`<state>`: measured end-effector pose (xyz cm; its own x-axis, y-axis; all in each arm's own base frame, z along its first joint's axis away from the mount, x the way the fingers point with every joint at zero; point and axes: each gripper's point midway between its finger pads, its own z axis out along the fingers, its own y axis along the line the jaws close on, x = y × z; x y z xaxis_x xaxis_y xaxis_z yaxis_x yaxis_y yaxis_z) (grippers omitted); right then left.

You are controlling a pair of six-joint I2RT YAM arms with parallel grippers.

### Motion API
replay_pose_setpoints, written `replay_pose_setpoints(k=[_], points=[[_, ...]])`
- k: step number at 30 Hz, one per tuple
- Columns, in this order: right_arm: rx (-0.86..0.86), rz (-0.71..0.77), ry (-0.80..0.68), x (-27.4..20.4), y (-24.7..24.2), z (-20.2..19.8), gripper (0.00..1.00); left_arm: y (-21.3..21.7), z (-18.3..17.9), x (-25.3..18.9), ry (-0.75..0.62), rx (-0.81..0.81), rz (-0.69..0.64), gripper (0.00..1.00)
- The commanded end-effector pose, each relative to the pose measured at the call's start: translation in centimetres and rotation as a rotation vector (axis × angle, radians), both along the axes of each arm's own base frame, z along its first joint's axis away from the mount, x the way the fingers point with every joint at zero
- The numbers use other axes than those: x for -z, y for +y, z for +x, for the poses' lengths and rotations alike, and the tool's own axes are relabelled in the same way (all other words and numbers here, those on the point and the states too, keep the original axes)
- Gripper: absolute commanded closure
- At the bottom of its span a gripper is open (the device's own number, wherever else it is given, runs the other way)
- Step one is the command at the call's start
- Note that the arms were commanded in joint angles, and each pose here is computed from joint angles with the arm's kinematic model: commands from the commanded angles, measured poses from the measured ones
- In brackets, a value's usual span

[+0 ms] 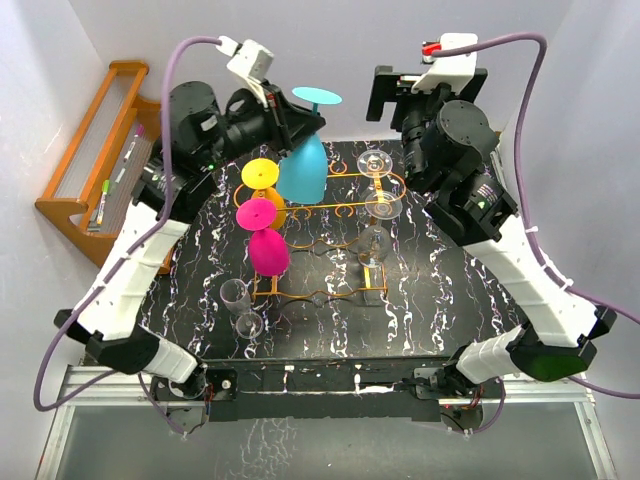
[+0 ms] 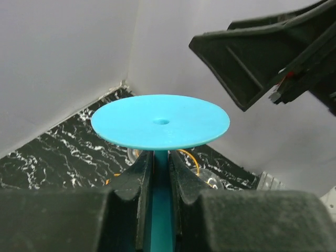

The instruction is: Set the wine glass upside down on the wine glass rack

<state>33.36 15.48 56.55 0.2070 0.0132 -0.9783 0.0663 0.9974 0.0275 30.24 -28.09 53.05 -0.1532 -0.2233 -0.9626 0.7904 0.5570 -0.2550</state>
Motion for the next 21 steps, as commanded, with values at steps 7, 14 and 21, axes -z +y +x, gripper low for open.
replay_pose_setpoints(k=[7, 14, 21], points=[[-0.022, 0.106, -0.004, -0.7, -6.2, 1.3, 0.02, 0.6, -5.2, -0.1, -0.068, -0.018, 0.080, 1.00], [-0.080, 0.147, 0.045, 1.4, -6.6, 3.5, 0.02, 2.6, -10.2, -1.3, -0.018, 0.064, -0.008, 1.00], [-0.168, 0.205, 0.090, 3.5, -5.4, 4.6, 0.02, 3.3, -13.5, 3.0, 0.064, 0.152, -0.100, 1.00]])
